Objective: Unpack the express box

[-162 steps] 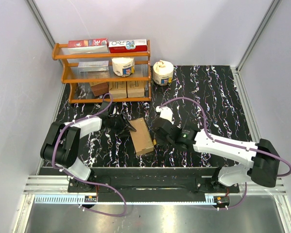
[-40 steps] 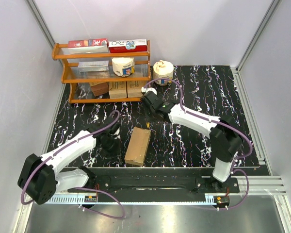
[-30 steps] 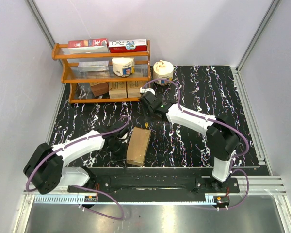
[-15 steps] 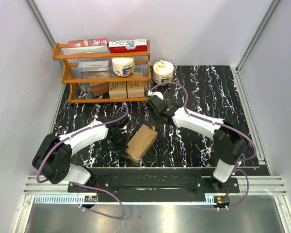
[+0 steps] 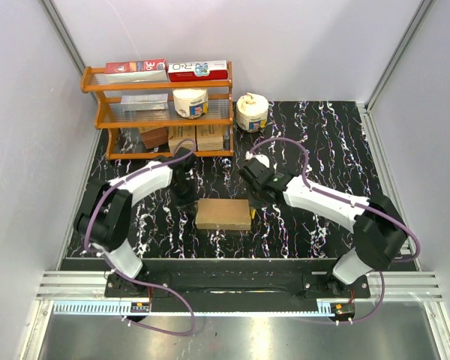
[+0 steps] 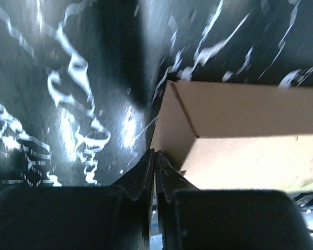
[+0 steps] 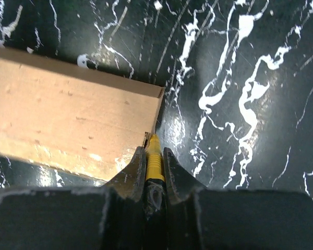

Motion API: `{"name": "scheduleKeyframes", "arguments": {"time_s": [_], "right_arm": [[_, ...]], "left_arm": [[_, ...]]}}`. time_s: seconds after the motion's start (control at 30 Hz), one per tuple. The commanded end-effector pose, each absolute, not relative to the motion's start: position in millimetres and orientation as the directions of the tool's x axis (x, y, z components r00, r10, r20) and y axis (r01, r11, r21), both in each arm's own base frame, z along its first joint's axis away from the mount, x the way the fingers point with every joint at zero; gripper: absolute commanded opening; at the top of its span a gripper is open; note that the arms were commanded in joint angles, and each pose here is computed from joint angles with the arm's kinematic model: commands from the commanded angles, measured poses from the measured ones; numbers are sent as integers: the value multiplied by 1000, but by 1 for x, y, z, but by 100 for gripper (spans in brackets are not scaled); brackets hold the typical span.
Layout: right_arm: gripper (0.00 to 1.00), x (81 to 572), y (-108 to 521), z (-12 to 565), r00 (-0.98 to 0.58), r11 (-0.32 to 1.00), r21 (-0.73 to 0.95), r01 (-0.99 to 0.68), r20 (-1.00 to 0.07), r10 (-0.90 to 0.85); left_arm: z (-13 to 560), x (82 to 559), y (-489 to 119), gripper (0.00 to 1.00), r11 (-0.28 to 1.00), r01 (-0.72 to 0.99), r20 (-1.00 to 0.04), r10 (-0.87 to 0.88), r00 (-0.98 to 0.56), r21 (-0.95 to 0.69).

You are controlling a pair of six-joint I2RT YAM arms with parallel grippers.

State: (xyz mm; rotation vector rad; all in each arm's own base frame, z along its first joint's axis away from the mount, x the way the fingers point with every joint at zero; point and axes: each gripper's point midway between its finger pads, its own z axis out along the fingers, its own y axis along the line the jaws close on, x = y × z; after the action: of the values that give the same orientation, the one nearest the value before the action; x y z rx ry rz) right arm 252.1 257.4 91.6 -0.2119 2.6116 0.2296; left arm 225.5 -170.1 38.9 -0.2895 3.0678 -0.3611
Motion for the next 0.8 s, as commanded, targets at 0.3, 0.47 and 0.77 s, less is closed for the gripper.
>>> {"name": "scheduleKeyframes", "arguments": {"time_s": [0.3, 0.47, 0.77], "right_arm": [[0, 211, 297, 113, -845, 930, 208, -302, -510, -161], [0, 206, 279, 120, -851, 951, 155, -267, -501, -157], [0, 164, 310, 189, -767, 792, 269, -548, -540, -347]], "left_arm": [[59, 352, -224, 18, 926, -16, -269, -127, -955, -378], [69, 357, -196, 42, 930, -53, -299, -170, -939, -363], [102, 335, -182, 70, 901, -13, -324, -169, -931, -433]]}}
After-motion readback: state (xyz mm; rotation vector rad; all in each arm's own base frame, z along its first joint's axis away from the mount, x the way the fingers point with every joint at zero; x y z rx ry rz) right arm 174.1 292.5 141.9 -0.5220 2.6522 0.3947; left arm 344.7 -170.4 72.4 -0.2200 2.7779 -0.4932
